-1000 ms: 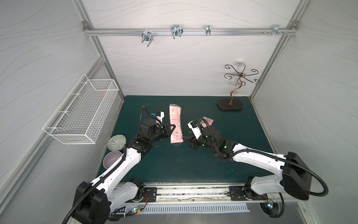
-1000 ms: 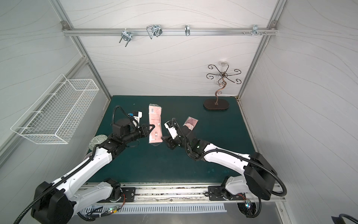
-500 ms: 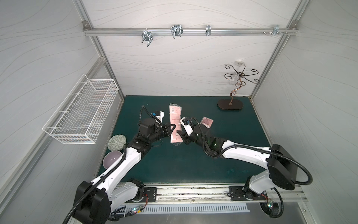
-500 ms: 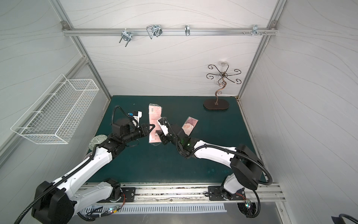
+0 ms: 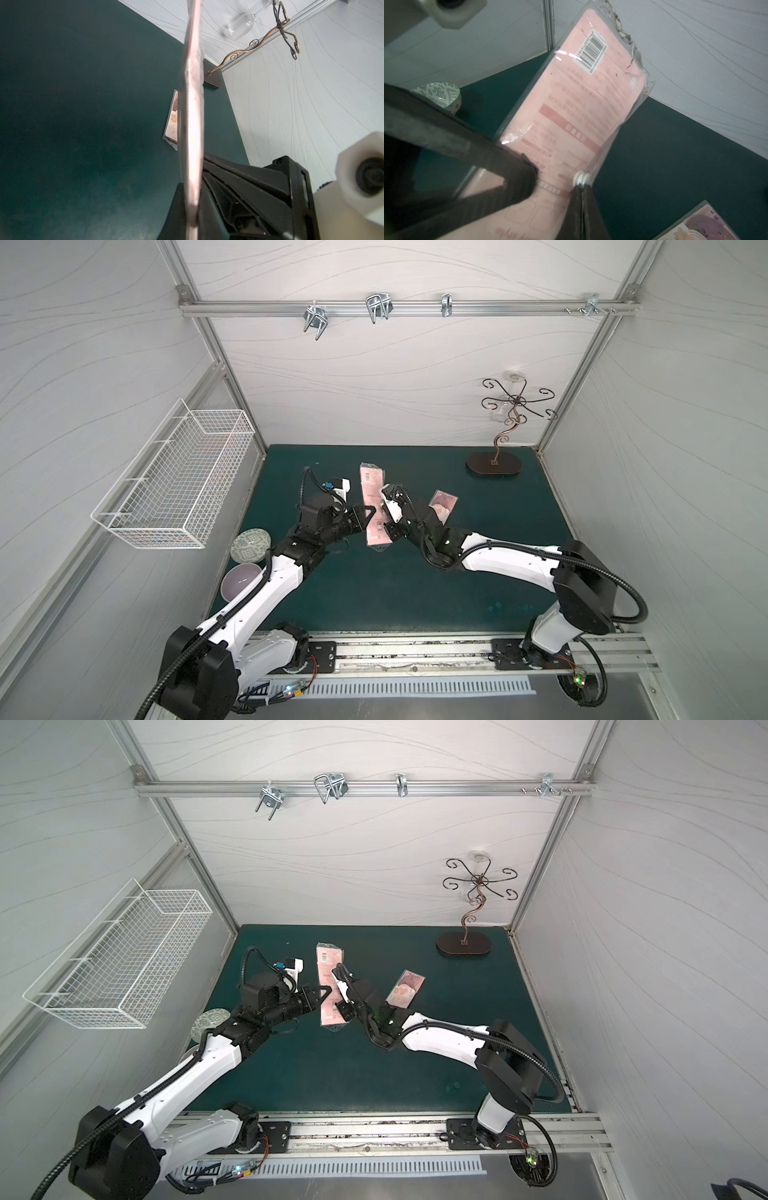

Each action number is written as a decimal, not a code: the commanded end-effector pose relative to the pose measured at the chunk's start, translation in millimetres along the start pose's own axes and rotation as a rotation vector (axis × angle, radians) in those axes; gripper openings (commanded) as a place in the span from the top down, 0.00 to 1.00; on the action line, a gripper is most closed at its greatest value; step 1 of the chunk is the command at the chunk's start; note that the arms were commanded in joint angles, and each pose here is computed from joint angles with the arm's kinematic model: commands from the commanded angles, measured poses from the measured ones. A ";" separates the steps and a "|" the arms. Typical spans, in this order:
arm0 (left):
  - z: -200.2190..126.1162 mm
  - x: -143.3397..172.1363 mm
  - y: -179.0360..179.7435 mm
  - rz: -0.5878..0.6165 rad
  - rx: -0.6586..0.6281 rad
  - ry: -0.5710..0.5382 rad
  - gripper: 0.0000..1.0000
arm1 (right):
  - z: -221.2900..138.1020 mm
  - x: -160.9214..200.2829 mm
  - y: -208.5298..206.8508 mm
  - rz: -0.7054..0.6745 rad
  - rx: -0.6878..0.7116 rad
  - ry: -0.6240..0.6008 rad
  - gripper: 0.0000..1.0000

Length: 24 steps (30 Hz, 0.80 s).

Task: Open the ruler set and take out the ruler
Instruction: Open the ruler set bag.

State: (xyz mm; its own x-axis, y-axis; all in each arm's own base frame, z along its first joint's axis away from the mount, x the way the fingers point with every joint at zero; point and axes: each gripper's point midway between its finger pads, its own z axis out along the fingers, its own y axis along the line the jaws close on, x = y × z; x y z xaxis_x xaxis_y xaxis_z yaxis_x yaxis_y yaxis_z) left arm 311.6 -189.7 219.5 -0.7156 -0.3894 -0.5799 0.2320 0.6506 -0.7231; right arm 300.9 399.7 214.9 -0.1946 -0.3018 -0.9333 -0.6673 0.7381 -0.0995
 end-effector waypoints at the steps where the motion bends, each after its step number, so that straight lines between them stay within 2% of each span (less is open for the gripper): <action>1: -12.4 -18.2 -53.8 0.079 0.192 -0.044 1.00 | 11.0 37.6 -27.7 0.019 0.090 0.140 1.00; 8: -11.5 -11.1 -54.0 0.106 0.212 -0.019 1.00 | 2.2 30.5 -37.9 0.199 -0.058 0.147 1.00; 16: -10.1 -7.0 -56.7 0.122 0.241 -0.004 1.00 | -8.3 21.6 -55.3 0.521 -0.195 0.119 1.00; 24: -9.9 -4.3 -52.2 0.123 0.230 -0.006 1.00 | -10.4 30.7 -73.3 0.664 -0.193 0.134 1.00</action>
State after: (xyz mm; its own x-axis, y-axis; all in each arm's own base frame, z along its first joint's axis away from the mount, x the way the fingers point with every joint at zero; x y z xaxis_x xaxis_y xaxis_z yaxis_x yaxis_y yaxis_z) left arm 303.7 -207.6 233.1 -0.7190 -0.3373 -0.6077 0.3445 0.5864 -0.7331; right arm 317.9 354.3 209.7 -0.6320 0.0143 -0.7749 -0.6111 0.6057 0.5096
